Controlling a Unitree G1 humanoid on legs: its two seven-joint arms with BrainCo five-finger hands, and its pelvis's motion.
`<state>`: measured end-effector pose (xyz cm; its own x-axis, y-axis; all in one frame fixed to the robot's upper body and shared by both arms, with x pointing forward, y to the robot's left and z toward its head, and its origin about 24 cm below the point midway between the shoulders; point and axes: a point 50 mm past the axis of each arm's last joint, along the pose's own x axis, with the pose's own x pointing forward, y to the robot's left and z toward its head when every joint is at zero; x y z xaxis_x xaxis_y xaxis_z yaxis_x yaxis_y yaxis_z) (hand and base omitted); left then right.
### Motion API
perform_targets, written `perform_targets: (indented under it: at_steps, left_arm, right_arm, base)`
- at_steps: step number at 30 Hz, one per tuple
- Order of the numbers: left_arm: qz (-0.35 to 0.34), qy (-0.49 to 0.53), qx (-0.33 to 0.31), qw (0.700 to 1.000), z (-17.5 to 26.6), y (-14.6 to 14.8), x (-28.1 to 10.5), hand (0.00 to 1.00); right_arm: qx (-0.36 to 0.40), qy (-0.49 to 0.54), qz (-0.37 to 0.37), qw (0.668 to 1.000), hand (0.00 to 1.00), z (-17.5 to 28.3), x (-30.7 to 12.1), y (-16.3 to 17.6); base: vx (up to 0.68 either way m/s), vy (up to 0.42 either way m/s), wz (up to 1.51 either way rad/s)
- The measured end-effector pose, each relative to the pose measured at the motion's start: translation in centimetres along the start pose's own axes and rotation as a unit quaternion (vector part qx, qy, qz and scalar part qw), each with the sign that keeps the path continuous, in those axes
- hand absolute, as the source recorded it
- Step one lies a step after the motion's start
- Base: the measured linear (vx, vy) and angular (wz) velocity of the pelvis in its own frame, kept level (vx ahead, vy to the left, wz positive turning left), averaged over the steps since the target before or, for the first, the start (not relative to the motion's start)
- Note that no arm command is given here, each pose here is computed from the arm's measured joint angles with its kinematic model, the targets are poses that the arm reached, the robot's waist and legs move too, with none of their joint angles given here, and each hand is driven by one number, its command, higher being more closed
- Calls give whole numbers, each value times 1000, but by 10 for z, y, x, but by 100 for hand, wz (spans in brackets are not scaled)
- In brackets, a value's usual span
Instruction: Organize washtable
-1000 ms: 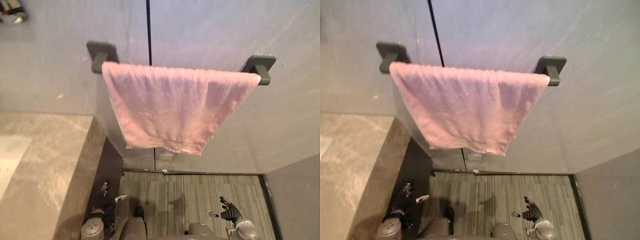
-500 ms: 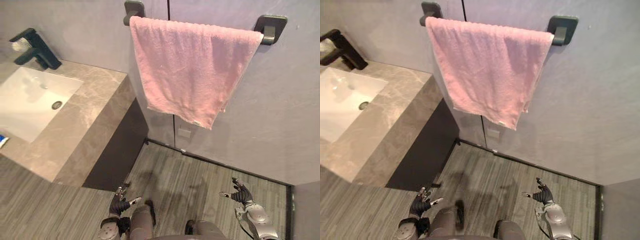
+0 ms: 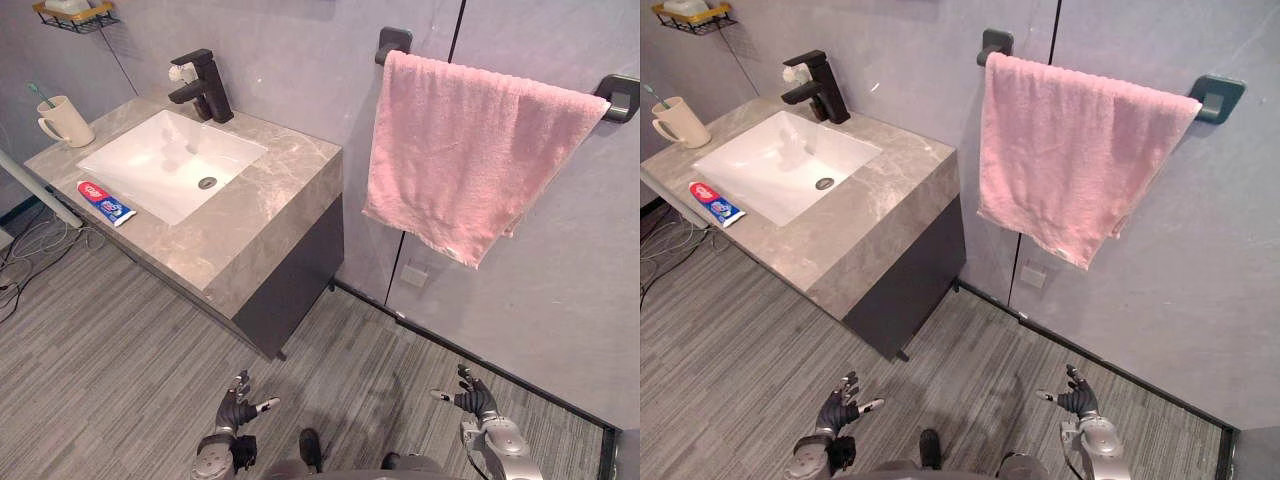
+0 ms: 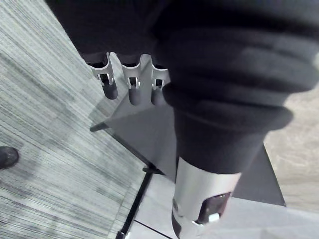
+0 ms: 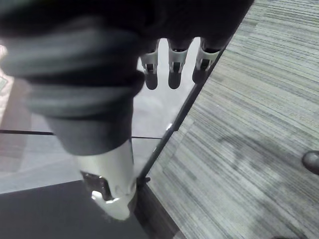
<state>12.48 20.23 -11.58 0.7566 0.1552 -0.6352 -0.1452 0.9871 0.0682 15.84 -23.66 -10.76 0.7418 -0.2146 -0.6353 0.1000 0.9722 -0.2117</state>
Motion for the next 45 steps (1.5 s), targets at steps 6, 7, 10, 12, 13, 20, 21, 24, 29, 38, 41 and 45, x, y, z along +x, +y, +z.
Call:
perform_targets:
  at_steps: [6, 7, 10, 12, 13, 20, 21, 24, 29, 38, 41, 45]
  left_arm:
    - [15, 1, -8, 1000, -1, 7, -1, 0]
    - [22, -3, -13, 1000, 1, 10, -1, 0]
    - [24, -14, -18, 999, 6, 11, -1, 0]
    - [26, -8, -20, 999, 2, 11, -3, 0]
    - [31, -14, -29, 999, 4, 11, -3, 0]
    - [65, -54, -53, 995, 24, 26, 0, 0]
    - [65, -49, -50, 995, 22, 27, -1, 0]
    - [64, -46, -48, 996, 20, 27, -1, 0]
    - [59, -33, -33, 997, 15, 30, -7, 0]
    - [31, -44, -12, 998, 24, 20, 0, 0]
    - [13, -53, -4, 998, 31, 12, 4, 0]
    - [-5, -61, -16, 998, 36, 1, 6, 0]
  right_arm:
    - [-1, 15, 4, 1000, 0, -6, 0, 4]
    - [2, 13, 3, 1000, 0, -4, 1, 4]
    - [0, 15, -16, 1000, 0, 2, 8, -5]
    - [-5, 8, -22, 1000, 0, 7, 10, -8]
    - [-12, 6, -29, 999, 0, 8, 11, -15]
    - [2, 49, -4, 999, 0, -11, 7, 1]
    - [4, 48, -2, 999, 0, -11, 8, 3]
    - [3, 47, -1, 999, 0, -10, 8, 3]
    - [-3, 60, 17, 998, 0, -21, 1, 13]
    - [47, 112, 6, 993, 0, -61, -26, 16]
    - [66, 127, -7, 990, 0, -73, -36, 14]
    - [74, 77, -10, 994, 0, -54, -32, 12]
  base:
    - [-22, 46, 58]
    - [-22, 63, 125]
    - [-53, 134, 117]
    - [-17, 184, 96]
    - [-38, 261, 86]
    - [97, 381, 100]
    - [112, 316, 37]
    - [108, 380, 61]
    - [143, 156, 96]
    - [309, -28, 102]
    - [693, -272, 90]
    - [664, -243, 18]
